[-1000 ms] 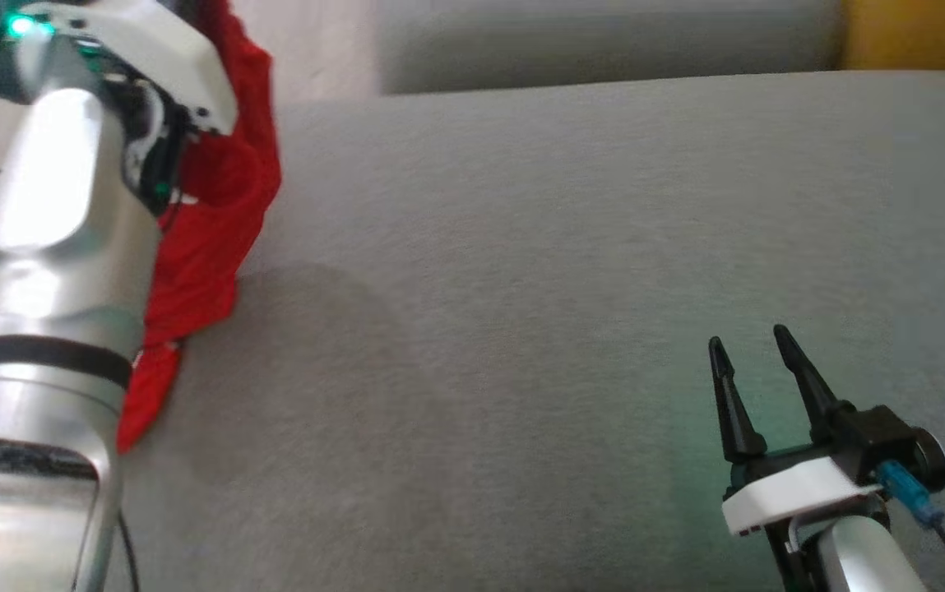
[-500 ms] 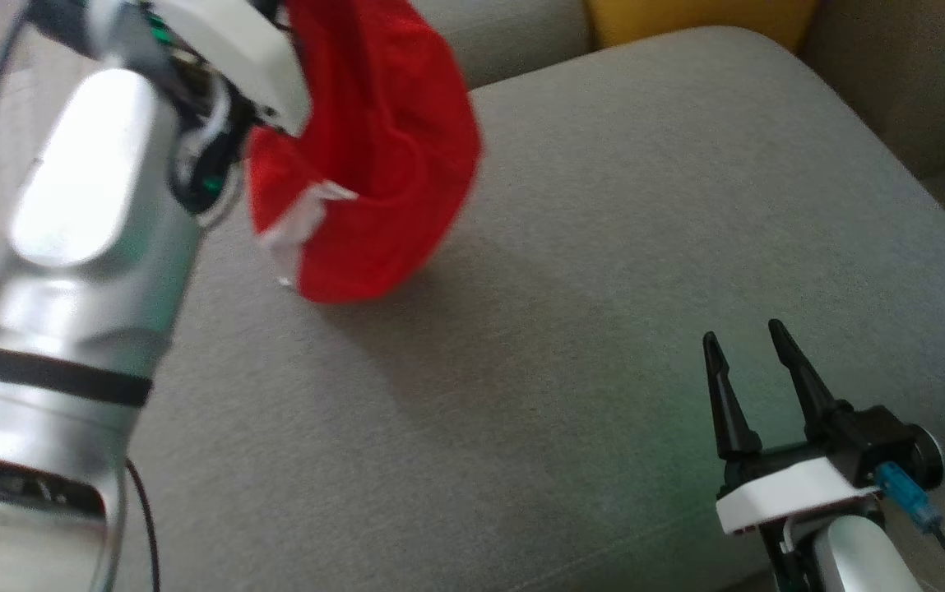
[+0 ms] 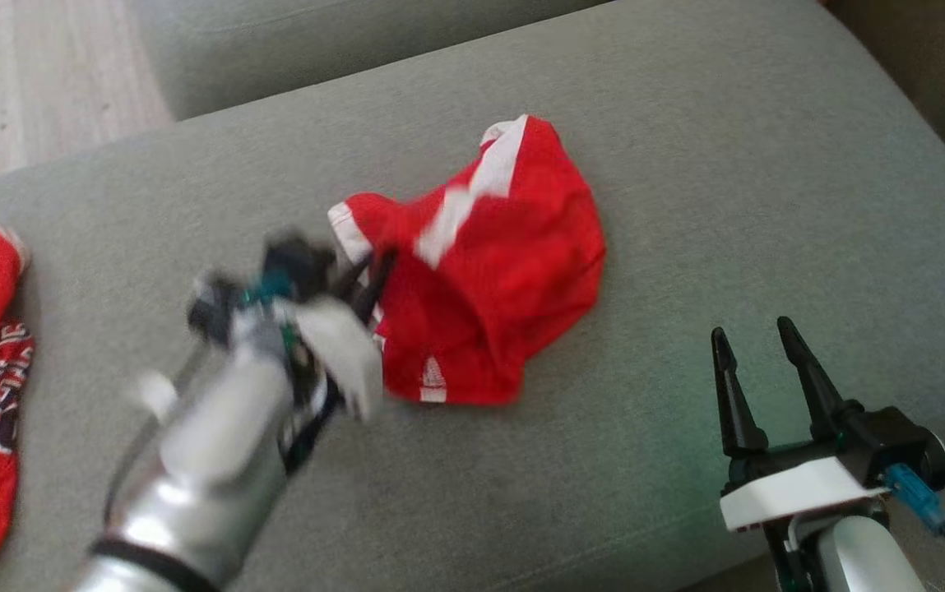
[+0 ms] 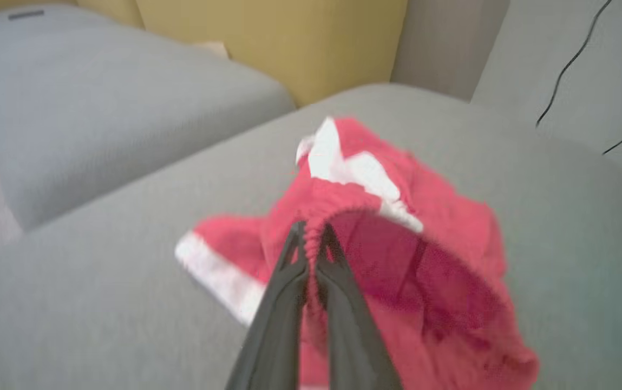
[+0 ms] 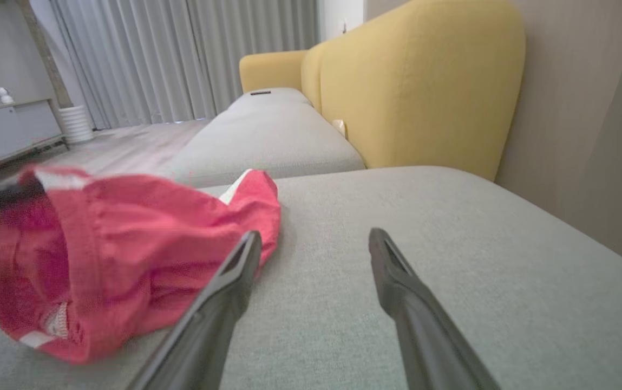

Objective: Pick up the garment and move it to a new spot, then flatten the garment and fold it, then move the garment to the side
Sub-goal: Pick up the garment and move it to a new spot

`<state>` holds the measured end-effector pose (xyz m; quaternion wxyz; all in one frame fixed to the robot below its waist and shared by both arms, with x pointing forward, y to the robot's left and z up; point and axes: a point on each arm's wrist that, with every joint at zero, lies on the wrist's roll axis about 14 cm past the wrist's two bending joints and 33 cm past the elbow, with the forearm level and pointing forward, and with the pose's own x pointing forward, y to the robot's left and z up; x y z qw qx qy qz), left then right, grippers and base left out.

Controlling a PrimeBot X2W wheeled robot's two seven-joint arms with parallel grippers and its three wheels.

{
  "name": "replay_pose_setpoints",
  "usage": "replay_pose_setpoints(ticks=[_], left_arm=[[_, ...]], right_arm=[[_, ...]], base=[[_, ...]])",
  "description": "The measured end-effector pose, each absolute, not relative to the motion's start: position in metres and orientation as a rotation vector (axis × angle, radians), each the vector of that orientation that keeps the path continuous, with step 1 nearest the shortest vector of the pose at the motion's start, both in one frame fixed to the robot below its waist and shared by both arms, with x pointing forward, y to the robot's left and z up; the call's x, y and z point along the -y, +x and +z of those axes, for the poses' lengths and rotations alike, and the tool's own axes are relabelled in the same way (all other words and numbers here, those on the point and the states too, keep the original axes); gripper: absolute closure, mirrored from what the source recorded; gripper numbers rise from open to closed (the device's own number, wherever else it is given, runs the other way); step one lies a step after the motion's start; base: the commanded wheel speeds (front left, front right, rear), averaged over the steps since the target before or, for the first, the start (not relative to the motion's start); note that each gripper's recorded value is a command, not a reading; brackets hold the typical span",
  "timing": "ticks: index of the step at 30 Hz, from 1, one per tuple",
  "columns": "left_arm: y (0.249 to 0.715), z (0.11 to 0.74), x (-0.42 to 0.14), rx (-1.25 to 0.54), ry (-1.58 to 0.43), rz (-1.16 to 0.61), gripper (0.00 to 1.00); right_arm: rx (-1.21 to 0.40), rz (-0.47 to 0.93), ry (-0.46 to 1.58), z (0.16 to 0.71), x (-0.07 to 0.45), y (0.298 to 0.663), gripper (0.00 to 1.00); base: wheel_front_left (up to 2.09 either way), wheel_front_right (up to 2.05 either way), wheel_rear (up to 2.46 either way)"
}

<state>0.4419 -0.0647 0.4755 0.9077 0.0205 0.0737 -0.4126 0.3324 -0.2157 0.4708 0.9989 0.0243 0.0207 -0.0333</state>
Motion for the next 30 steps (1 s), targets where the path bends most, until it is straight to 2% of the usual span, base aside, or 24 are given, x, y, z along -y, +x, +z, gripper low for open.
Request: replay_pose_setpoints(ticks=[2,3,4,5,11,15,25,30], left_arm=[[0.425,0.447,0.054,-0.208,0.062,-0.835,1.0],[0.418,0.439,0.051,-0.225,0.067,-0.826,0.87],[0.414,0.435,0.048,-0.231,0.067,-0.815,0.18],[0.412,0.436,0.047,-0.226,0.058,-0.802,0.0],[0.411,0.49,0.024,-0.038,0.011,-0.644,0.0],[0.391,0.485,-0.019,-0.044,-0.037,-0.491,0.0],[0.343,0.502,-0.125,0.049,-0.098,-0.109,0.0],[0.316,0.494,-0.143,0.038,-0.085,-0.043,0.0]], right_arm=[[-0.044,-0.053,0.051,0.47,0.211,0.336,0.0],[-0.044,-0.046,0.052,0.47,0.21,0.338,0.0],[-0.042,-0.039,0.053,0.47,0.207,0.339,0.0],[-0.04,-0.033,0.054,0.47,0.206,0.341,0.0],[-0.021,0.007,0.064,0.475,0.193,0.341,0.0],[-0.058,0.041,0.073,0.463,0.181,0.329,0.0],[-0.015,0.135,0.088,0.476,0.152,0.332,0.0],[-0.015,0.157,0.095,0.476,0.145,0.328,0.0]], base=[[0.0,0.0,0.0],[0.0,0.0,0.0],[0.0,0.0,0.0],[0.0,0.0,0.0],[0.0,0.0,0.0],[0.0,0.0,0.0],[0.0,0.0,0.0],[0.0,0.0,0.0]])
